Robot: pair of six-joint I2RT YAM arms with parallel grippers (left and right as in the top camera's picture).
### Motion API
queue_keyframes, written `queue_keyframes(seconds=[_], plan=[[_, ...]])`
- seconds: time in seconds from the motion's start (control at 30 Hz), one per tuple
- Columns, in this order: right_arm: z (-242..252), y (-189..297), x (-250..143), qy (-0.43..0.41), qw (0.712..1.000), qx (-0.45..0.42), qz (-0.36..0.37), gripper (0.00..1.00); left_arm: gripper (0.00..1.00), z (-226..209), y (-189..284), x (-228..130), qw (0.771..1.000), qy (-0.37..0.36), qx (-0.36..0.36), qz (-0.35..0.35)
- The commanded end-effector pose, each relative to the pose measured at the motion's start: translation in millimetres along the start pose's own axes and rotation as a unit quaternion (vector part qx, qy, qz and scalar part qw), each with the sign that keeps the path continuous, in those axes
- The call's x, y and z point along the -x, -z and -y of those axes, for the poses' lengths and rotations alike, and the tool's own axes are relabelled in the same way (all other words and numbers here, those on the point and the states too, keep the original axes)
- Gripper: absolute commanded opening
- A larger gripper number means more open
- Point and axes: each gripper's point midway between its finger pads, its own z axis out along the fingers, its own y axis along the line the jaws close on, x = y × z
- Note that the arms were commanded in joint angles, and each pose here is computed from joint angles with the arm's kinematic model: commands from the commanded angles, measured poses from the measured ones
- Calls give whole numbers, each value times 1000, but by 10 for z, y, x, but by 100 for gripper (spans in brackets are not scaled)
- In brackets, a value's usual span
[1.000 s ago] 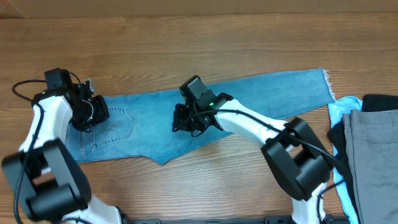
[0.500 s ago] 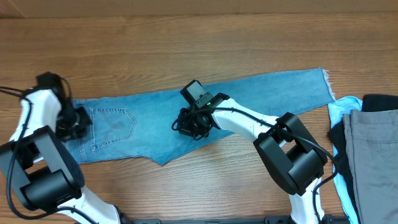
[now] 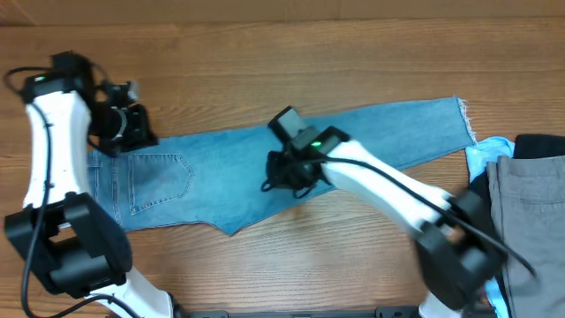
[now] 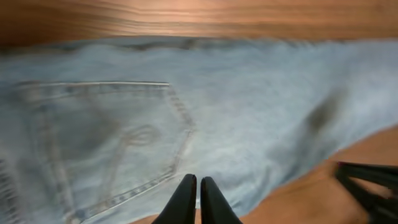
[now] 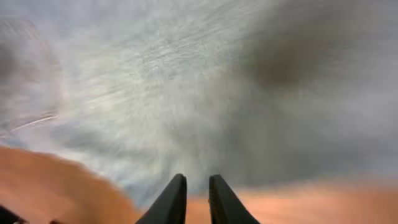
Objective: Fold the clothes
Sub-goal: 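Grasp the hem end with the right gripper and pull it right to straighten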
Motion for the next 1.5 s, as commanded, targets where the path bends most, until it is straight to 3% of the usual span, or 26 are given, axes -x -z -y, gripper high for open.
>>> queue_keyframes(seconds=[0.0,0.07,0.17,0.37,0.57,0.67,0.77,0.87,1.0,1.2,1.33,1.4,1.47], plan=[[159,889,315,-41,993,5,109,18,6,77,-184,-114,998,-17,51,-17],[293,1150,345,-62,990,10,123,18,5,-104,-367,-222,994,24,107,-31],[546,1436,354,-101,986,10,133,14,4,-577,-621,-574,965,156,206,-51],[763,1525,351,-133,983,-2,128,11,4,-986,-977,-775,951,228,208,-27],[708,1550,445,-126,981,11,146,10,4,-1590,-1225,-273,939,266,198,93],[700,1555,459,-126,981,13,149,10,4,-1883,-1459,-21,932,295,173,120],[703,1554,459,-126,981,13,149,14,6,-1915,-1544,320,940,286,123,137],[823,1565,525,-140,978,0,157,21,19,-1976,-1341,662,943,254,124,173],[1127,1614,669,-178,969,-16,169,30,22,-2036,-854,1008,947,213,143,195],[2261,1828,957,-232,953,-53,187,77,29,-1633,185,1399,955,189,97,206],[2922,1867,976,-249,952,-37,176,89,30,-997,686,1422,976,97,26,196],[3147,1824,1008,-240,955,-5,172,89,30,-629,884,1334,981,53,-20,184],[3267,1730,1076,-218,959,62,170,91,37,-228,1074,1142,985,13,-54,162]])
